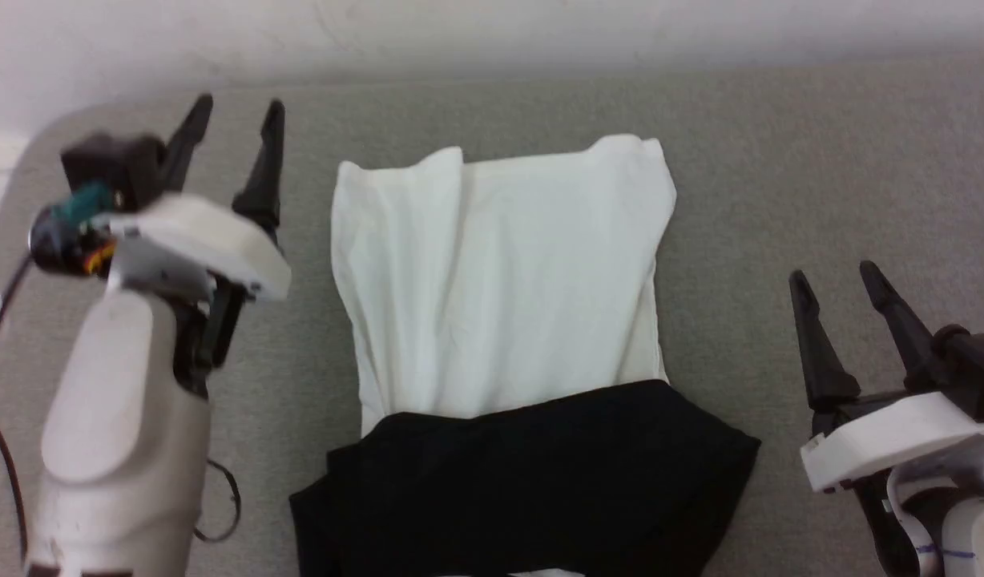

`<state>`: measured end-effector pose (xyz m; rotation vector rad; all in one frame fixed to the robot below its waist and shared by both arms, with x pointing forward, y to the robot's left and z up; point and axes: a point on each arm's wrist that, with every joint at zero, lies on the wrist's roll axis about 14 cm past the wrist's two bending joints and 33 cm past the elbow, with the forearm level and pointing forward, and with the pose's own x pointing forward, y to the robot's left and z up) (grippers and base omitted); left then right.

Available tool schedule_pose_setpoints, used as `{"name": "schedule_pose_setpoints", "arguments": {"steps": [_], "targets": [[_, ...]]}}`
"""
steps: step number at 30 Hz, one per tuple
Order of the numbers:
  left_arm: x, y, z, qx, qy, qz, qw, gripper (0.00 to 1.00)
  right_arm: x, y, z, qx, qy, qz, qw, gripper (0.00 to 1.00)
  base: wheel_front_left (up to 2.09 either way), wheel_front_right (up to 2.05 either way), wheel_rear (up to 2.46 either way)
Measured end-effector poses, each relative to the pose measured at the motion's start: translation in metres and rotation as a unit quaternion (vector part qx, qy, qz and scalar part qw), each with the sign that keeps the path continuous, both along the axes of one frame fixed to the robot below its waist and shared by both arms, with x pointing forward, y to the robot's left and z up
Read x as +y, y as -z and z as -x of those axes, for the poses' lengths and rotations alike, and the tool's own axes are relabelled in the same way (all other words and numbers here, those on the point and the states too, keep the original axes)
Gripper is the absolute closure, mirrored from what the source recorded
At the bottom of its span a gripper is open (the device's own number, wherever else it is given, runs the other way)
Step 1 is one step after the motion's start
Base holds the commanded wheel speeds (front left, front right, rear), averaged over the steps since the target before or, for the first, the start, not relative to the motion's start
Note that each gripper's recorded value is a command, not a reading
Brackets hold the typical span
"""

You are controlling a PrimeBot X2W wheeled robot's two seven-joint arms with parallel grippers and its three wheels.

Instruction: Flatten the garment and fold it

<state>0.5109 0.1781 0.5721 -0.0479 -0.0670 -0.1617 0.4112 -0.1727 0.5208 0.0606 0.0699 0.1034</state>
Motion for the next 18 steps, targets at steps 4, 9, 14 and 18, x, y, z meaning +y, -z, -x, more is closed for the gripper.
{"name": "schedule_pose_setpoints", "arguments": {"steps": [4,9,14,18], "targets": [[-0.018,0.029,-0.039,0.088,0.04,-0.002,0.995,0.0,-0.006,0.013,-0.007,0.014,0.009,0.0,1.0,0.0,0.0,0.0,0.0],[-0.04,0.095,-0.064,0.254,0.079,-0.005,0.964,0.0,-0.013,0.032,-0.013,0.036,0.021,-0.002,0.999,0.0,0.0,0.0,0.0],[-0.046,0.158,-0.06,0.398,0.106,-0.039,0.91,0.0,-0.023,0.048,-0.013,0.054,0.036,-0.007,0.998,0.0,0.0,0.0,0.0],[-0.049,0.195,-0.05,0.464,0.116,-0.048,0.877,0.0,-0.035,0.061,-0.007,0.073,0.055,-0.01,0.996,0.0,0.0,0.0,0.0]]}}
